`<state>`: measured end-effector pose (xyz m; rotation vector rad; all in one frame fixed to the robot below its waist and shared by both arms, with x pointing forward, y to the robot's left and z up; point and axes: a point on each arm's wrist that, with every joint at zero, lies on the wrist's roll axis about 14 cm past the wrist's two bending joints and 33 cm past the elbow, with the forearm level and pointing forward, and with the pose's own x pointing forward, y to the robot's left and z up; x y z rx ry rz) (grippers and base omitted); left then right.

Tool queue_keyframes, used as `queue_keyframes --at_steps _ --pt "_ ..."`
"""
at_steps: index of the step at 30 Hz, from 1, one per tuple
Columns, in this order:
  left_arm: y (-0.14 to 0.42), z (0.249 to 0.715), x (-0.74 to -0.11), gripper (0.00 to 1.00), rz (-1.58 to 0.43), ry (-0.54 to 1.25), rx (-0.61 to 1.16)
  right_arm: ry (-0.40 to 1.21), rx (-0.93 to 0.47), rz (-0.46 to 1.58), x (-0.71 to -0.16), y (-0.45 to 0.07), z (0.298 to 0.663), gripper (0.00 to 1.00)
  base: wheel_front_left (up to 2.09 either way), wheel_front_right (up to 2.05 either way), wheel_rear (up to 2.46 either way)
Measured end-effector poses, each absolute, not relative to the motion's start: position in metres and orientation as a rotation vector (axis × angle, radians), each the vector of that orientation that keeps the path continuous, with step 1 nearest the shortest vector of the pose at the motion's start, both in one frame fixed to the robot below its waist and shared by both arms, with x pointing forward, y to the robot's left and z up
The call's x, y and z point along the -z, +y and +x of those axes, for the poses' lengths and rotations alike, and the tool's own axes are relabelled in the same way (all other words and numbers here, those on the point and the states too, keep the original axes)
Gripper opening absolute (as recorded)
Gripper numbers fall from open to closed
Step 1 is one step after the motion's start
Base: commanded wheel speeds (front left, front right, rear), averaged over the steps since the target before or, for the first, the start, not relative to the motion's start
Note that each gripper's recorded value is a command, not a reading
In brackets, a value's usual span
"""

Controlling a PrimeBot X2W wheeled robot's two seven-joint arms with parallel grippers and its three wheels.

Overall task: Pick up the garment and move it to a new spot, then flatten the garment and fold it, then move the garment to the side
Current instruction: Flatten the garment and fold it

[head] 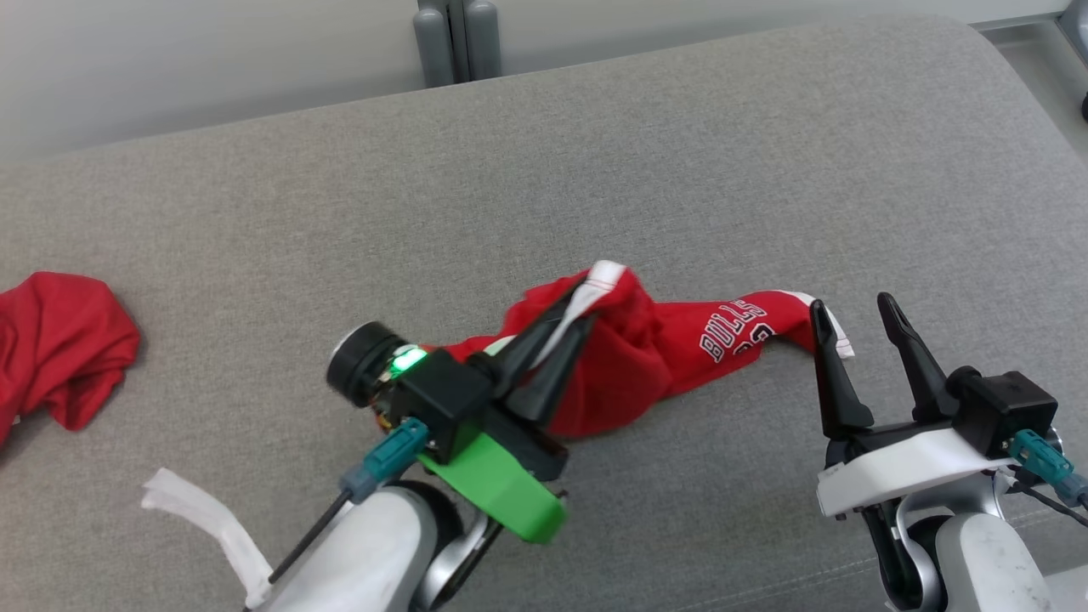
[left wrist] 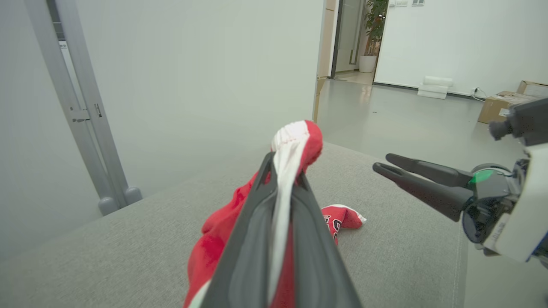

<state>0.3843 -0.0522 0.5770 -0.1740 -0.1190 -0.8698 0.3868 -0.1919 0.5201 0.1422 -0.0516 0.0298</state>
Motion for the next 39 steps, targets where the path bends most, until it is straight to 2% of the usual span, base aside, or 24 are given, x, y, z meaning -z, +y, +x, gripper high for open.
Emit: queue_keyframes --at_steps 6,12,18,24,28,33,34,35,36,39 --pt "-0.102 0.354 -0.641 0.0 -0.234 -0.289 1.07 -0.049 -0.011 0.152 -0.518 -0.197 0.384 1.0 0.0 0.0 0.0" --pt "-0.12 0.355 -0.678 0.0 -0.257 -0.41 1.124 -0.045 0.012 0.17 -0.513 -0.204 0.38 1.0 0.0 0.0 0.0" --pt "-0.102 0.421 -0.639 0.0 -0.274 -0.306 0.921 -0.036 0.031 0.176 -0.507 -0.209 0.384 1.0 0.0 0.0 0.0" --pt "-0.03 0.495 -0.55 0.0 -0.265 -0.1 0.595 -0.01 0.018 0.178 -0.497 -0.205 0.393 1.0 0.0 0.0 0.0" --pt "0.022 0.515 -0.504 0.0 -0.269 0.008 0.421 -0.004 -0.004 0.177 -0.494 -0.198 0.402 1.0 0.0 0.0 0.0" --pt "0.071 0.517 -0.458 0.0 -0.28 0.121 0.274 0.0 -0.033 0.172 -0.491 -0.188 0.414 1.0 0.0 0.0 0.0" --pt "0.072 0.514 -0.453 0.11 -0.284 0.135 0.278 0.001 -0.038 0.172 -0.49 -0.187 0.415 1.0 0.0 0.0 0.0" --pt "0.073 0.512 -0.45 0.76 -0.283 0.141 0.29 0.002 -0.041 0.172 -0.49 -0.186 0.417 1.0 0.0 0.0 0.0" --pt "0.074 0.511 -0.448 1.0 -0.28 0.146 0.293 0.003 -0.045 0.172 -0.489 -0.184 0.419 1.0 0.0 0.0 0.0" --pt "0.074 0.51 -0.452 1.0 -0.281 0.127 0.297 0.006 -0.062 0.172 -0.488 -0.179 0.424 1.0 0.0 0.0 0.0"
